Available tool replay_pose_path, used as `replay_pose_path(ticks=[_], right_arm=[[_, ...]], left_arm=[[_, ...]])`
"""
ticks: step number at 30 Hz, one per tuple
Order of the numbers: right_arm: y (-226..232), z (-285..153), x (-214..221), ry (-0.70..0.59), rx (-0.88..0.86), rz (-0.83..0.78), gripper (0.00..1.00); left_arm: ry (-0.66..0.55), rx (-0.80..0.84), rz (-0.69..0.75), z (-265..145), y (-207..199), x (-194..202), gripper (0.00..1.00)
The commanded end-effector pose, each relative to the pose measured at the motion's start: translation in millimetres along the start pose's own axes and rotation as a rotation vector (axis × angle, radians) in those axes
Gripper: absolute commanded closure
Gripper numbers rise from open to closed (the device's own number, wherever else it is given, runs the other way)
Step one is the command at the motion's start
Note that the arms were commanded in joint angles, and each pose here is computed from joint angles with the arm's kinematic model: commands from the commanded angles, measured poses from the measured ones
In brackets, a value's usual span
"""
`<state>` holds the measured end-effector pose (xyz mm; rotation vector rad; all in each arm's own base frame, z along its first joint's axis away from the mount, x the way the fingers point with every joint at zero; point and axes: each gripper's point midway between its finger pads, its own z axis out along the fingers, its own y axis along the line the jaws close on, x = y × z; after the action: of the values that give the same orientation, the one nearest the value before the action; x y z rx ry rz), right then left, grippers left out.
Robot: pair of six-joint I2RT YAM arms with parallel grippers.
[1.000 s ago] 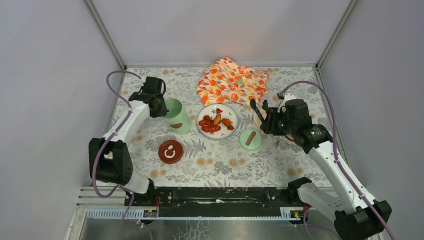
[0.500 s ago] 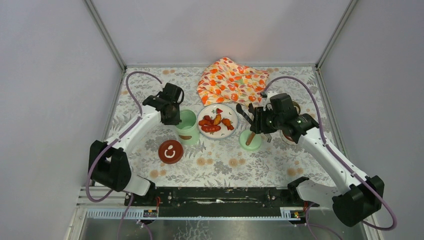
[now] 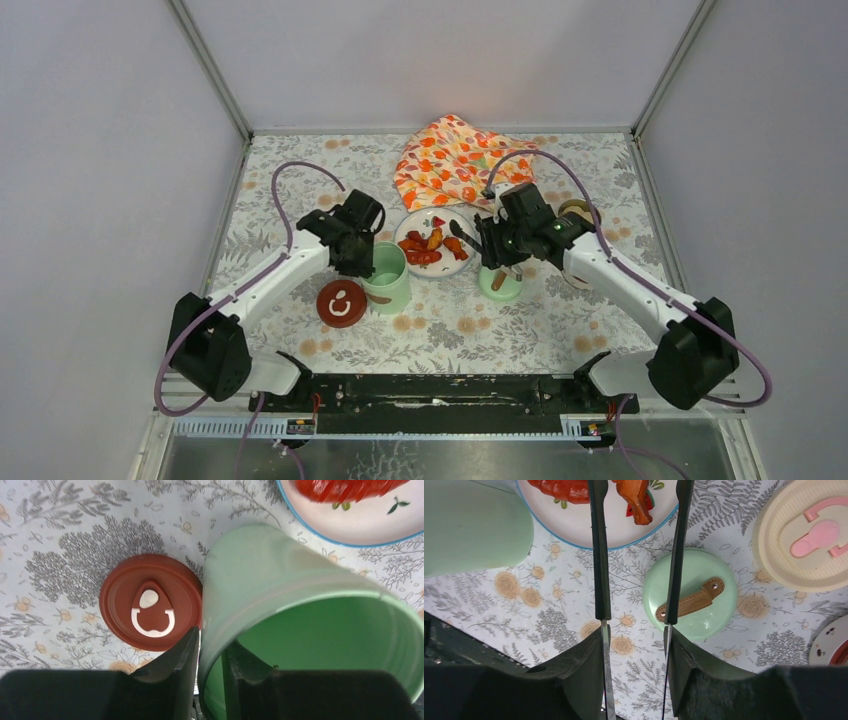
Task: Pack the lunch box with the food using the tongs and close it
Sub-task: Move the packing box to the center of the board, then pick up the fake food at the center of the board.
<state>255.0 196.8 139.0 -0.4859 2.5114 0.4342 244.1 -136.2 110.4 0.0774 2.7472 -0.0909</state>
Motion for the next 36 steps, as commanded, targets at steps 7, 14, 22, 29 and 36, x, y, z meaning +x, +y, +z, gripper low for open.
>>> replay_pose_path(ticks=[7,14,22,29,36], right_arm=[[2,21,-13,0.037,0.059,-0.131,0.49],[0,33,-1,0.118,0.070,-0.158,0.50],[2,47,4,0.172,0.072,-0.183,0.50],[6,56,16,0.236,0.054,-0.196,0.52],[8,54,17,0.241,0.049,-0.194,0.54]], left_arm=[[-0.025,-0.001,-0.002,-20,4,2,0.45],[-0.207,0.047,-0.018,-65,-1,-36,0.29],[-0.596,0.019,-0.090,-128,20,-93,0.05],[-0.817,-0.099,-0.108,-153,50,-120,0.02],[-0.925,-0.180,-0.165,-149,83,-121,0.01]])
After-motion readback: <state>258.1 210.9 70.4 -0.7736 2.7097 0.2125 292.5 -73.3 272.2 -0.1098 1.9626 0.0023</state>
